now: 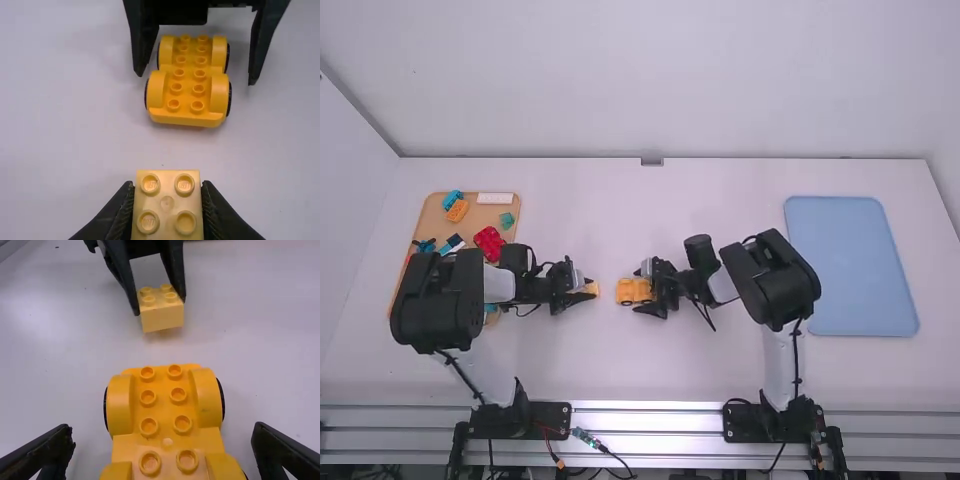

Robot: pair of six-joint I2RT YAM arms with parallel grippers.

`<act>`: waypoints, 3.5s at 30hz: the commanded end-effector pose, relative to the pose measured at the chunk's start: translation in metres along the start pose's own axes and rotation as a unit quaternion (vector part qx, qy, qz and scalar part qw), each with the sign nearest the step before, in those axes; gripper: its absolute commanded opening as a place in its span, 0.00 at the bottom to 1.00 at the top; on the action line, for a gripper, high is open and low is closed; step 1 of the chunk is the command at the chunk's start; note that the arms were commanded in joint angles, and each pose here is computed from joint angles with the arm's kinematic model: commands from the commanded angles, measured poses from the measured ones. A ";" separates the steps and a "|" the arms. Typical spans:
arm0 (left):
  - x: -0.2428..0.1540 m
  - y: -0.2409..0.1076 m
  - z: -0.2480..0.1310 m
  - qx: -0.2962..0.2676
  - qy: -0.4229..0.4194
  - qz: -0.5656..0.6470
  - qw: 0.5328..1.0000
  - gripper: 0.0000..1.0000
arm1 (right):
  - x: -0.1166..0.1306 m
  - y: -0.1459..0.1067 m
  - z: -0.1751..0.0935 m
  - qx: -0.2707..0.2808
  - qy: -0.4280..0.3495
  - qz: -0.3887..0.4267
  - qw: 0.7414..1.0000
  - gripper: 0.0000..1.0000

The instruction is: Assemble lego blocks to make yellow taxi

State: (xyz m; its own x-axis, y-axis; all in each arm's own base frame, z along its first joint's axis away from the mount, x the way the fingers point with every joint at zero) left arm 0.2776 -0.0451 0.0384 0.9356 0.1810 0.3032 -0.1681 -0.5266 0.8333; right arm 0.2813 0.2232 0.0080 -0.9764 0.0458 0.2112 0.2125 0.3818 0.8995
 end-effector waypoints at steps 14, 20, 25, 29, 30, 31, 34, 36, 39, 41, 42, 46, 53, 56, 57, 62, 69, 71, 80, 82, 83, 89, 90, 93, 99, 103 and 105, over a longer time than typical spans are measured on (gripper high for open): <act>0.007 0.059 0.025 -0.016 -0.017 0.030 0.999 0.02 | -0.005 -0.006 0.002 0.014 -0.017 -0.010 1.000 0.68; 0.000 0.073 0.048 -0.003 -0.034 0.068 0.997 0.02 | -0.007 -0.005 0.002 0.014 -0.021 -0.012 1.000 0.61; -0.002 0.077 0.058 0.017 -0.033 0.086 0.996 0.02 | -0.006 -0.005 0.002 0.014 -0.021 -0.012 1.000 0.59; -0.004 0.074 0.061 0.020 -0.036 0.084 0.996 0.02 | -0.006 -0.006 0.002 0.015 -0.020 -0.010 1.000 0.59; -0.004 0.073 0.061 0.021 -0.037 0.083 0.996 0.02 | -0.006 -0.006 0.002 0.015 -0.019 -0.009 1.000 0.59; -0.005 0.072 0.062 0.023 -0.038 0.080 0.996 0.02 | -0.006 -0.006 0.002 0.015 -0.018 -0.008 1.000 0.59; -0.008 0.067 0.064 0.025 -0.045 0.073 0.996 0.02 | -0.005 -0.006 0.002 0.014 -0.016 -0.008 1.000 0.56; -0.009 0.064 0.066 0.025 -0.048 0.070 0.996 0.02 | -0.005 -0.006 0.002 0.014 -0.016 -0.007 1.000 0.54; -0.010 0.062 0.067 0.026 -0.050 0.068 0.996 0.02 | -0.005 -0.007 0.002 0.015 -0.016 -0.006 1.000 0.54; -0.011 0.061 0.067 0.026 -0.052 0.070 0.996 0.02 | -0.003 -0.008 0.002 0.019 -0.013 -0.010 1.000 0.52; -0.011 0.061 0.067 0.026 -0.052 0.070 0.996 0.02 | -0.003 -0.008 0.002 0.019 -0.013 -0.010 1.000 0.52; -0.011 0.061 0.067 0.027 -0.053 0.066 0.996 0.02 | -0.003 -0.010 0.001 0.021 -0.011 -0.011 1.000 0.50; -0.011 0.061 0.067 0.027 -0.053 0.066 0.996 0.02 | 0.002 -0.006 0.002 0.005 0.013 -0.020 1.000 0.50; -0.012 0.061 0.067 0.027 -0.054 0.067 0.996 0.02 | 0.001 -0.006 0.002 0.006 0.011 -0.020 1.000 0.50; -0.012 0.061 0.067 0.027 -0.054 0.066 0.996 0.02 | 0.001 -0.006 0.002 0.006 0.010 -0.020 1.000 0.50; -0.014 0.060 0.067 0.030 -0.060 0.058 0.996 0.02 | 0.001 -0.006 0.002 0.005 0.010 -0.022 1.000 0.50; -0.015 0.060 0.067 0.027 -0.063 0.059 0.996 0.02 | 0.001 -0.005 0.002 0.005 0.010 -0.023 1.000 0.50; -0.015 0.060 0.067 0.027 -0.062 0.058 0.996 0.02 | 0.001 -0.005 0.002 0.005 0.009 -0.023 1.000 0.50; -0.016 0.059 0.073 -0.006 -0.069 0.063 0.996 0.07 | 0.001 -0.005 0.002 0.005 0.009 -0.023 1.000 0.50; -0.015 0.059 0.073 -0.010 -0.067 0.064 0.996 0.14 | 0.001 -0.005 0.002 0.005 0.009 -0.023 1.000 0.50; -0.015 0.060 0.073 -0.010 -0.066 0.065 0.996 0.20 | 0.001 -0.006 0.002 0.005 0.009 -0.022 1.000 0.50; -0.008 0.061 0.071 -0.011 -0.050 0.055 0.997 0.70 | 0.001 -0.006 0.002 0.005 0.010 -0.022 1.000 0.50; -0.006 0.062 0.070 -0.012 -0.046 0.050 0.998 0.71 | 0.001 -0.006 0.002 0.005 0.010 -0.022 1.000 0.50; 0.000 0.064 0.064 -0.012 -0.034 0.042 0.998 0.72 | 0.001 -0.006 0.002 0.006 0.009 -0.022 1.000 0.50; 0.008 0.083 0.036 -0.051 -0.024 0.035 0.998 0.74 | 0.001 -0.006 0.002 0.005 0.010 -0.021 1.000 0.51; 0.009 0.091 0.028 -0.062 -0.023 0.034 0.997 0.14 | 0.001 -0.006 0.002 0.005 0.010 -0.022 1.000 0.51; 0.006 0.089 0.031 -0.054 -0.029 0.031 0.998 0.02 | 0.001 -0.006 0.002 0.005 0.010 -0.022 1.000 0.50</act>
State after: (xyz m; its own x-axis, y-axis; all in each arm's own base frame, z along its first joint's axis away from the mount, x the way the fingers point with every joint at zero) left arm 0.2840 -0.1129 0.0997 0.9282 0.1237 0.3510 -0.2553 -0.4746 0.8424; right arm 0.2812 0.2223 0.0058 -0.9866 0.0264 0.1610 0.1580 0.3986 0.9034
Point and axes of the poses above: each hand's point on the last joint's axis, 136 mm out from that joint toward the fingers, its own z axis out along the fingers, its own x axis along the line the jaws close on, y = z × x, the point moved 7 cm from there along -z, back along the fingers, and after that the axes turned 12 degrees about z, right-handed, at the moved point
